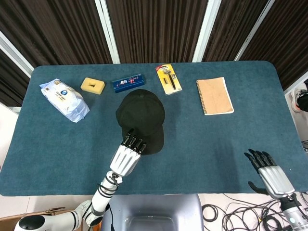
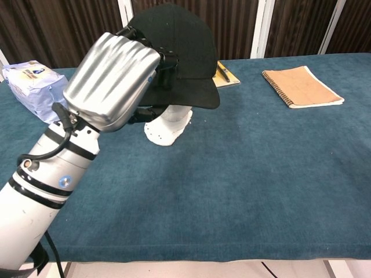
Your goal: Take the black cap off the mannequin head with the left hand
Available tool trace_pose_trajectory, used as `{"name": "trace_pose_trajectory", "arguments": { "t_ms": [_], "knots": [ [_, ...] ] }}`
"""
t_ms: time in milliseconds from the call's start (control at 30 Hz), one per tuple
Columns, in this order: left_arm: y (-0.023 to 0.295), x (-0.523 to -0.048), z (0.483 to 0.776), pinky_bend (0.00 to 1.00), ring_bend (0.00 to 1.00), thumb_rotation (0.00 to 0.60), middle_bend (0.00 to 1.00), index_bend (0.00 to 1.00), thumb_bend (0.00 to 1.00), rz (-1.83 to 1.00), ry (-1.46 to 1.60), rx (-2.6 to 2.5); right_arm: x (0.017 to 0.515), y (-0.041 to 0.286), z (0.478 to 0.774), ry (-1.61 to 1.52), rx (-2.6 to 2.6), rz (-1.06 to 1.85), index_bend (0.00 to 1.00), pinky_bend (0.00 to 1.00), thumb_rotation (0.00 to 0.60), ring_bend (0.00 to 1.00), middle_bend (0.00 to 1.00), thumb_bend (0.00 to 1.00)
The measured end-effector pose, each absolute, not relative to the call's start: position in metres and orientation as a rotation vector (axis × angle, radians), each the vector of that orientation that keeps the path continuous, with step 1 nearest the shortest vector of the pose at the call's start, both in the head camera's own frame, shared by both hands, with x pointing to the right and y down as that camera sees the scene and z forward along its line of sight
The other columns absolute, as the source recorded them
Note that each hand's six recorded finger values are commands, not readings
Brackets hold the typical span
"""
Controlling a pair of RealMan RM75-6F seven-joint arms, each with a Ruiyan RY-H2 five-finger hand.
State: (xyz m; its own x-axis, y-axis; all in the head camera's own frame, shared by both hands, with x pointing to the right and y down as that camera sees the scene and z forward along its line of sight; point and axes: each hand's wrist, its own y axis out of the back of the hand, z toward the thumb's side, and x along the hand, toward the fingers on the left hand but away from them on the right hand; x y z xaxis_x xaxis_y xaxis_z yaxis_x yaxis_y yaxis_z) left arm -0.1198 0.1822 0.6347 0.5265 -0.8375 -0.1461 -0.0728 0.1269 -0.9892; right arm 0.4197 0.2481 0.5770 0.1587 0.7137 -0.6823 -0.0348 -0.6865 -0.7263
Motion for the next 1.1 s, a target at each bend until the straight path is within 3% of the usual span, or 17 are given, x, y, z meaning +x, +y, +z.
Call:
{"name": "trace_pose_trajectory", "arguments": {
  "t_ms": [667, 1100],
  "knots": [
    [0.174, -0.118, 0.633, 0.37, 0.58, 0.600, 0.72, 0.65, 0.48, -0.630, 0.928, -1.318, 0.419, 0.250, 0.579, -0.626, -1.836, 1.590, 0.00, 0.02, 0.600, 0.00, 0.00, 0.24],
    [0.170, -0.120, 0.606, 0.39, 0.61, 0.600, 0.75, 0.67, 0.54, -0.493, 0.972, -1.230, 0.418, 0.250, 0.581, -0.621, -1.838, 1.597, 0.00, 0.02, 0.600, 0.00, 0.00, 0.24]
  ]
}}
